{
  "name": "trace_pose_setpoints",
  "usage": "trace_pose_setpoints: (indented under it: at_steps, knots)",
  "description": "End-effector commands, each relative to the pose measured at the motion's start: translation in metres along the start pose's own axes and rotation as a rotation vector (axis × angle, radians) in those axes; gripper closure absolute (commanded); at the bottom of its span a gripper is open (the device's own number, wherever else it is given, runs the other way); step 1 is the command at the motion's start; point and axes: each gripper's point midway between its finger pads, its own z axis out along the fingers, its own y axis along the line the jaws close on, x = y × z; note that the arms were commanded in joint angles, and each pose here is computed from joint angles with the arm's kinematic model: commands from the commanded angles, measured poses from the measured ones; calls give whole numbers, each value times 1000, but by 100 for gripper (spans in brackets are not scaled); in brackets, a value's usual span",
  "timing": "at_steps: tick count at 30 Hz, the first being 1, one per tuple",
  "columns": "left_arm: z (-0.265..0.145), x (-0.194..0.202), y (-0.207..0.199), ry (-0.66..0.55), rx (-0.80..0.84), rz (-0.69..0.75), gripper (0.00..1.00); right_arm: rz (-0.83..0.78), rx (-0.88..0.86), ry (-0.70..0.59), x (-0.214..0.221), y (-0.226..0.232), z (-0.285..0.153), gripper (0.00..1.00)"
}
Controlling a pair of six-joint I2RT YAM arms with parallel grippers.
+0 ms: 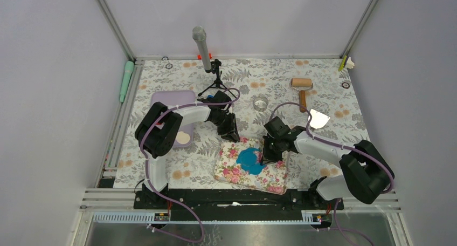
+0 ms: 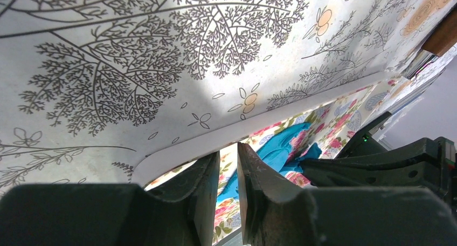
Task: Roll out the dumpling wrappers from the dough
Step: Remove the dumpling mold from the work surface.
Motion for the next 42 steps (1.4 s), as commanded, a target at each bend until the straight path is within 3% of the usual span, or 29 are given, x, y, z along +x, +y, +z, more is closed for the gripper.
trace_pose_setpoints:
  at_steps: [1, 7, 14, 18, 21, 23, 27, 31, 42]
  knots:
    - [23, 6, 61, 4, -217, -25, 74, -24, -69, 122, 32, 5, -9, 100]
    - [22, 6, 60, 4, -211, -25, 74, -41, -107, 118, 33, 16, -15, 100]
    - [18, 6, 55, -4, -195, -14, 74, -7, -24, -92, -5, 12, -32, 92]
    - [10, 4, 45, -18, -173, 2, 74, 18, 30, -202, -23, 6, -43, 84]
    - [1, 1, 34, -35, -145, 19, 74, 65, 112, -248, -33, -14, -46, 70]
    - [-7, -1, 23, -55, -122, 45, 74, 98, 127, -255, -38, -21, -47, 67]
    - [-19, 2, 3, -70, -126, 130, 74, 148, 121, -283, -50, -27, -49, 68]
    - [-20, 8, -7, -68, -143, 180, 74, 211, 141, -281, -61, -45, -42, 75]
    - [8, 7, 21, -23, -215, 132, 74, 204, 276, -284, -93, -80, -14, 85]
